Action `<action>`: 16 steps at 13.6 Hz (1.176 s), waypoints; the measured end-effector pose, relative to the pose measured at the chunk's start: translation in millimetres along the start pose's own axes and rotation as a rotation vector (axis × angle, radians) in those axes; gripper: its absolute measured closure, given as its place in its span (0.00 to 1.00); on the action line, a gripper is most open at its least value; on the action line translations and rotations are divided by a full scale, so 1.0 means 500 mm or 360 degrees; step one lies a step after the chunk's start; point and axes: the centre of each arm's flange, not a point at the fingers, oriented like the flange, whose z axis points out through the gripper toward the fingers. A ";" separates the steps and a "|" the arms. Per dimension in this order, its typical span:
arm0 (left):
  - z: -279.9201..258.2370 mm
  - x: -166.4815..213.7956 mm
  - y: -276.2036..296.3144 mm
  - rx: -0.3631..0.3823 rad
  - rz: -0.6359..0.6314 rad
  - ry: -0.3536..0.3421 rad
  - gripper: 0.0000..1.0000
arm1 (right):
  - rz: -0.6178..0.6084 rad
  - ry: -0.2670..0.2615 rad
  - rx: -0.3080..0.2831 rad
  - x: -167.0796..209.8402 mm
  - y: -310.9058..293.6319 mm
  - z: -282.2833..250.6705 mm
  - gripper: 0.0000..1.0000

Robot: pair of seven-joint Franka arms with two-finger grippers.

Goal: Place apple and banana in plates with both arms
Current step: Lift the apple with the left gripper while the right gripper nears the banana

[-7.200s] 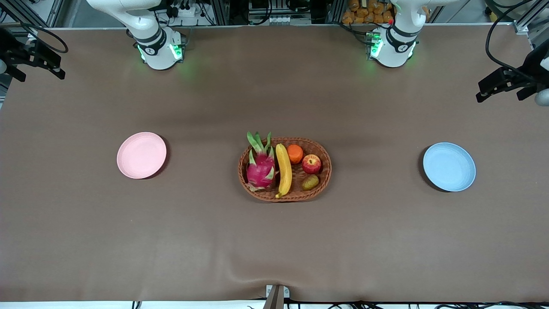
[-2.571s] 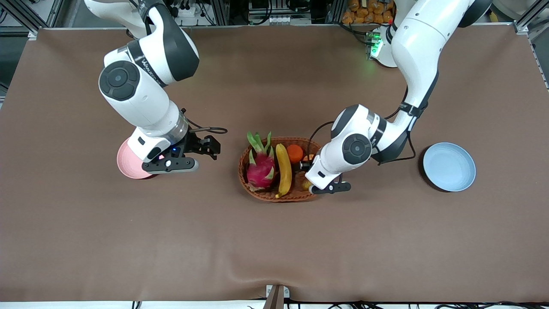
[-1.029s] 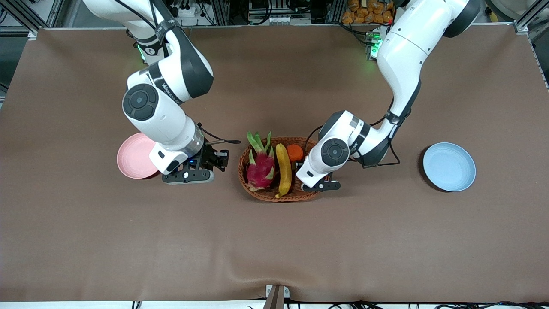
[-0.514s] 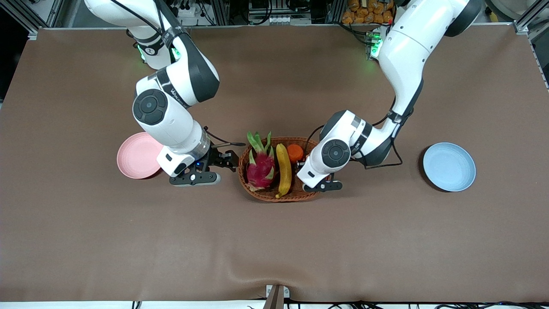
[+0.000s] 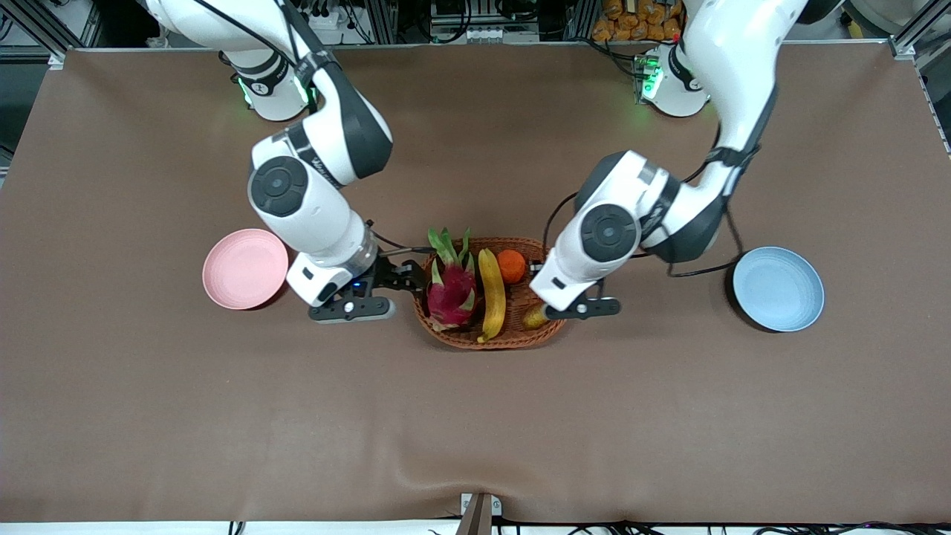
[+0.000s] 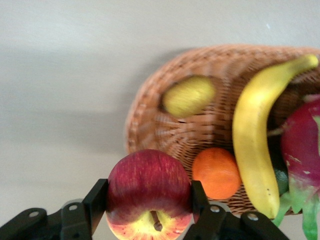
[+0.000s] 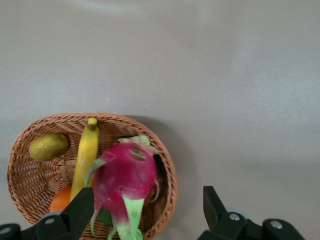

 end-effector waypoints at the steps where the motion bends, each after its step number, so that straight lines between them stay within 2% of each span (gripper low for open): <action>1: -0.019 0.017 -0.036 0.0003 -0.0032 0.0005 0.28 | 0.0020 0.0017 0.0040 -0.005 -0.020 0.015 0.05; 4: -0.046 0.066 -0.143 -0.0008 -0.0053 0.0015 0.28 | 0.0102 0.0094 0.0126 -0.018 -0.095 0.052 0.06; 6: -0.063 0.088 -0.216 -0.0012 0.0004 0.0020 0.29 | 0.0139 0.0121 0.0159 -0.017 -0.147 0.061 0.08; 9: -0.068 0.112 -0.347 -0.0004 0.0118 0.0000 0.29 | 0.0115 0.0124 0.0183 -0.031 -0.201 0.071 0.12; 10: -0.066 0.121 -0.405 -0.0007 0.0157 -0.0013 0.29 | 0.0098 0.0117 0.0184 -0.041 -0.215 0.076 0.17; 12: -0.061 0.137 -0.527 -0.0020 0.0183 -0.0037 0.29 | 0.0061 0.0061 0.0160 -0.070 -0.240 0.091 0.20; 16: -0.028 0.126 -0.697 -0.0041 0.0207 -0.0101 0.29 | 0.0027 -0.0149 0.0038 -0.121 -0.252 0.134 0.21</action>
